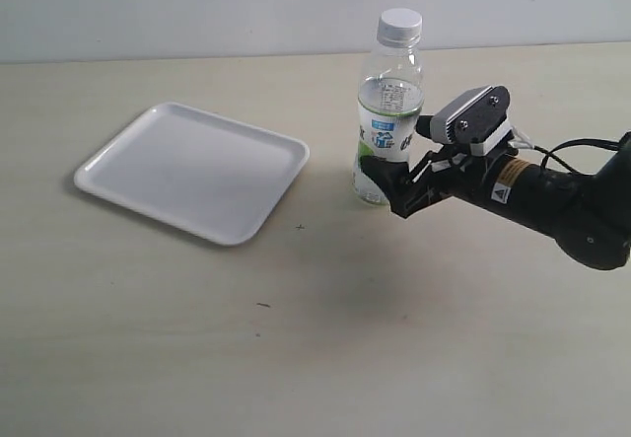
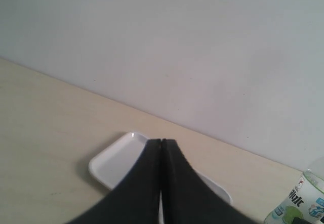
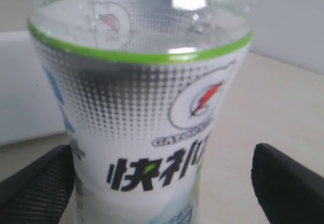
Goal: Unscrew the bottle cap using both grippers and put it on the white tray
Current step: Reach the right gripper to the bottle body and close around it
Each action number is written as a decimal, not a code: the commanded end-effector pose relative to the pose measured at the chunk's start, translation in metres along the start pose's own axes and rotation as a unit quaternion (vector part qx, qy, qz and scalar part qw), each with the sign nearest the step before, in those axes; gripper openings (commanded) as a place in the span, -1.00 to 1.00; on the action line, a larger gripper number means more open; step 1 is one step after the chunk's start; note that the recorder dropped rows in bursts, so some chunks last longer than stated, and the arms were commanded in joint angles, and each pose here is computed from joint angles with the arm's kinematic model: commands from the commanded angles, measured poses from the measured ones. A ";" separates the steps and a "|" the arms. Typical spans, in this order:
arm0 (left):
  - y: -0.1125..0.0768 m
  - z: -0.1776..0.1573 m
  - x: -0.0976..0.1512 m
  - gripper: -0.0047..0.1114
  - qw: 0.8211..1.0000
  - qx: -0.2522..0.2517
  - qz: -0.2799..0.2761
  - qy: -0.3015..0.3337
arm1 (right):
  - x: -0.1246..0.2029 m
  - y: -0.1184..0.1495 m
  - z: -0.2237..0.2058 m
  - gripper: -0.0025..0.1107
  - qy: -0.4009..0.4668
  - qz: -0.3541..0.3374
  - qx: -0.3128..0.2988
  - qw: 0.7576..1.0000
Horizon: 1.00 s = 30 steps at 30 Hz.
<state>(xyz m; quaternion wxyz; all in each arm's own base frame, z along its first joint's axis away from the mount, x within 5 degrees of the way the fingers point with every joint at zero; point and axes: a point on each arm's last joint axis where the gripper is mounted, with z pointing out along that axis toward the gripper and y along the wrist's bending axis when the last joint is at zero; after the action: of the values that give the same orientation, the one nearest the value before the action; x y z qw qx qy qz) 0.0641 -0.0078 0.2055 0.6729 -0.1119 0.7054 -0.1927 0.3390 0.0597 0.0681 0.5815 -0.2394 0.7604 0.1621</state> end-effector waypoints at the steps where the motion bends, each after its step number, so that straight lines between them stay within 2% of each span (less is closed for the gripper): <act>1: -0.002 0.000 -0.002 -0.92 1.000 0.009 0.001 -0.008 | -0.002 -0.001 0.005 0.62 -0.017 -0.007 -0.007 1.000; 12: -0.002 0.000 -0.002 -0.92 1.000 0.009 0.001 -0.008 | -0.010 -0.004 0.015 0.62 -0.037 0.007 -0.027 0.999; 30: -0.002 0.000 -0.002 -0.92 1.000 0.009 0.001 -0.008 | 0.005 -0.006 0.025 0.62 -0.038 0.018 -0.035 0.998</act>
<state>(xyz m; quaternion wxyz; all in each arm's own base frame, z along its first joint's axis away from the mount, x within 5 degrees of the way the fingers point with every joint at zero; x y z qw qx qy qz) 0.0641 -0.0079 0.2062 0.6754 -0.1112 0.7028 -0.1937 0.3601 0.0661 0.0547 0.5888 -0.2358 0.7455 0.2048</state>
